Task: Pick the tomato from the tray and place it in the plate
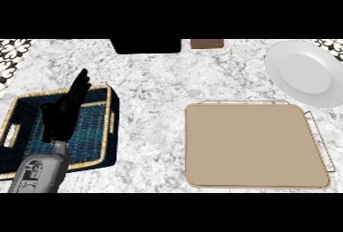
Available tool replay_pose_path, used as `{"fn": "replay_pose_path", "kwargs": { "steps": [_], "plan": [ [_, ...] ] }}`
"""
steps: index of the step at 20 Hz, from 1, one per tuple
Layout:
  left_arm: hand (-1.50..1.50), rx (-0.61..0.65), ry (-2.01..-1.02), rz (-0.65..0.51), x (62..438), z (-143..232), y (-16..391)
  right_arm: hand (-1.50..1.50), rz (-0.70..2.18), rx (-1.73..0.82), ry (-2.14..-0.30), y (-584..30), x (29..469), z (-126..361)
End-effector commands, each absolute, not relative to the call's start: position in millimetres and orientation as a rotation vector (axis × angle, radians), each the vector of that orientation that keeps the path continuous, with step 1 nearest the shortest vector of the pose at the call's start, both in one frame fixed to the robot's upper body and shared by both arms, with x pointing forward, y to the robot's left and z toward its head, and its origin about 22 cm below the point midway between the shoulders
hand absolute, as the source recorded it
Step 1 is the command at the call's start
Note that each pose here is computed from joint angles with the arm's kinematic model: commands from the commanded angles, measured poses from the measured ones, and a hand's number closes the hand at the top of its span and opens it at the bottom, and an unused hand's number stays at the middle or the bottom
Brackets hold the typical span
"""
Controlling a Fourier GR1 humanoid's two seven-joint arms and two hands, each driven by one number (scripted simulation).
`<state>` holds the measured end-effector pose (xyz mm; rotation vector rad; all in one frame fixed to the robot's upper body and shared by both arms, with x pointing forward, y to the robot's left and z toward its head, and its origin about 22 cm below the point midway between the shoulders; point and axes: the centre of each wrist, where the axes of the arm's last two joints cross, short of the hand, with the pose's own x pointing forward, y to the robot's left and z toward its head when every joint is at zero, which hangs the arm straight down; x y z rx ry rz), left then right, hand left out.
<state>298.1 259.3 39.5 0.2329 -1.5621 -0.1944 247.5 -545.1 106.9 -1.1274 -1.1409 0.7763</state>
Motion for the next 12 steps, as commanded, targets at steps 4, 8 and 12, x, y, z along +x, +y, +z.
{"fn": "replay_pose_path", "kwargs": {
  "steps": [4, 8, 12],
  "plan": [
    [0.0, 0.205, -1.59, -0.228, 306, 41, 241, 1.5, 0.634, -1.252, -1.435, -593, 221, 134],
    [0.0, 0.186, -1.588, -0.247, 307, 39, 245, 1.5, 0.619, -1.19, -1.602, -601, 229, 163],
    [0.0, 0.184, -1.586, -0.258, 312, 43, 240, 1.5, 0.632, -1.044, -1.597, -592, 254, 172]
  ]
}}
